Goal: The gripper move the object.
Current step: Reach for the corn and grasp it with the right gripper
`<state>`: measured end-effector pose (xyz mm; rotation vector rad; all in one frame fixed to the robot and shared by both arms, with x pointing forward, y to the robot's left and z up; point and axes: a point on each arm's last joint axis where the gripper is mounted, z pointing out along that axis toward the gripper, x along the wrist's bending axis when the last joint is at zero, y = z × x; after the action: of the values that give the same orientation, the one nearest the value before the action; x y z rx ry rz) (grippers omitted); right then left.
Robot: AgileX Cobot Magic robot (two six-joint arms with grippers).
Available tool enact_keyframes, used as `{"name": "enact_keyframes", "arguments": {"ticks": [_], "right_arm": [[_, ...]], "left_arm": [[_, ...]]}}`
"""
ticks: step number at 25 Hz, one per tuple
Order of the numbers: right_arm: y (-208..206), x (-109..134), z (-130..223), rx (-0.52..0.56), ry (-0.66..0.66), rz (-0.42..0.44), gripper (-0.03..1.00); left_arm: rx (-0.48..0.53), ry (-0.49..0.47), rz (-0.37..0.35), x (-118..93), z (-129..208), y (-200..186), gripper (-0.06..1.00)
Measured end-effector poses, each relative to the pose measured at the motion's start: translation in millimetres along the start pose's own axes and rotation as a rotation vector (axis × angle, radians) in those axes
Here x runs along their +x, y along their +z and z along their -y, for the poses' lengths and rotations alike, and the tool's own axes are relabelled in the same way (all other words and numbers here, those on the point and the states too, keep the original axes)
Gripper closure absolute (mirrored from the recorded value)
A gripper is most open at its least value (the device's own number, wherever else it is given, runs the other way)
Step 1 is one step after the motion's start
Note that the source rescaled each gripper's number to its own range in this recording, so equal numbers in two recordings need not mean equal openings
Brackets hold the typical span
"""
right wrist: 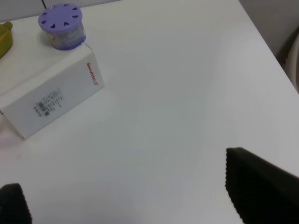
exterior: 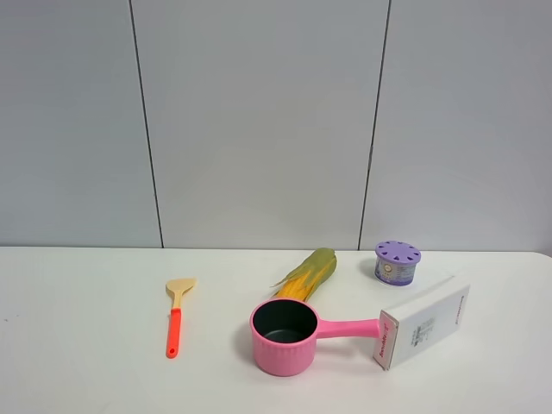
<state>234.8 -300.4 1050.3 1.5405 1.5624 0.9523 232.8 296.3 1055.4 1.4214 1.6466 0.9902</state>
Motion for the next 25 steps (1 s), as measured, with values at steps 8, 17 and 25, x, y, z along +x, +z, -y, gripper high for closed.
{"name": "enact_keyframes", "arguments": {"ticks": [8, 17, 25], "right_arm": [[0.0, 0.0, 0.0, 0.000, 0.000, 0.000, 0.09], [0.0, 0.0, 0.0, 0.000, 0.000, 0.000, 0.09], [0.0, 0.0, 0.0, 0.000, 0.000, 0.000, 0.09]], "left_arm": [[0.000, 0.000, 0.000, 0.0, 0.0, 0.0, -0.06], [0.000, 0.000, 0.000, 0.0, 0.0, 0.0, -0.06], [0.000, 0.000, 0.000, 0.0, 0.0, 0.0, -0.06]]}}
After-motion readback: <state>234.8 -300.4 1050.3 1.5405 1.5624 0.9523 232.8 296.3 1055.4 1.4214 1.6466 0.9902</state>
